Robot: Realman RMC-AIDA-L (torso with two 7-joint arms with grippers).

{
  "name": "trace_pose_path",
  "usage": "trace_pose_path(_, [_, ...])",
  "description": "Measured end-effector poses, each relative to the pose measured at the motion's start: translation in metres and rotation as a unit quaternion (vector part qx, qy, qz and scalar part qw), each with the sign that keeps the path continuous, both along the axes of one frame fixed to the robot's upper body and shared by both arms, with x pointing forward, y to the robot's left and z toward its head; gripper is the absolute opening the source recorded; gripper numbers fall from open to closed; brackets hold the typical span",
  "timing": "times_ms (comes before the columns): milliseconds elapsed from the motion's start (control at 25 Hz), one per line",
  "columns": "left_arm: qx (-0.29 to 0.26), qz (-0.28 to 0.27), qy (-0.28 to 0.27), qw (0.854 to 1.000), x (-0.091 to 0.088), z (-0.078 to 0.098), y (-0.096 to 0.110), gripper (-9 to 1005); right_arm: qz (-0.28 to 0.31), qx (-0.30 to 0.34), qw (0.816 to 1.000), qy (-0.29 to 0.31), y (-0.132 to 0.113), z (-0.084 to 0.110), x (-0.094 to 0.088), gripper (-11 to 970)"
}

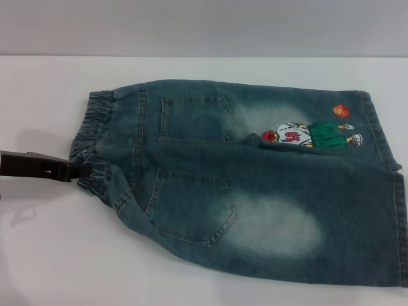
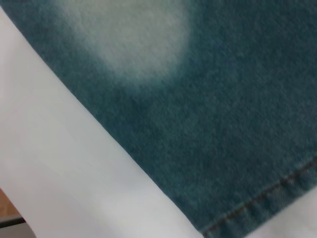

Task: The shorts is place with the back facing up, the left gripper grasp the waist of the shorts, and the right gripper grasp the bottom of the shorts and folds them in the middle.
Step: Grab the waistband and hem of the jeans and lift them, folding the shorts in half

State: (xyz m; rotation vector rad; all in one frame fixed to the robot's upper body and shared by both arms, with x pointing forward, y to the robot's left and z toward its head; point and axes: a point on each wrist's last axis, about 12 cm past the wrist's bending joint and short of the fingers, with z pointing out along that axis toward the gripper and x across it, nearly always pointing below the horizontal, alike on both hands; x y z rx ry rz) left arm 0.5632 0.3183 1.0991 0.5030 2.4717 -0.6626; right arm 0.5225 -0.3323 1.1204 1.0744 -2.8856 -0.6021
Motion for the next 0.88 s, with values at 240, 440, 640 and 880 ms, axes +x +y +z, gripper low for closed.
trace_pose_path(240, [-0.001, -0.001, 0.001, 1.0, 0.0, 0.0, -0.001, 45, 0.011, 0.001, 1.0, 0.0, 0.007, 0.0, 0.002, 493])
trace_pose_path(440, [-0.001, -0.001, 0.001, 1.0, 0.0, 0.0, -0.001, 45, 0.017, -0.001, 1.0, 0.001, 0.01, 0.0, 0.003, 491])
trace_pose_path(640, [-0.001, -0.001, 0.002, 1.0, -0.001, -0.001, 0.0, 45, 0.024, -0.001, 1.0, 0.007, 0.013, -0.002, 0.003, 492])
trace_pose_path(880, [-0.001, -0.001, 0.002, 1.0, -0.001, 0.0, 0.0, 45, 0.03, 0.001, 0.999, 0.014, 0.018, -0.004, 0.003, 493])
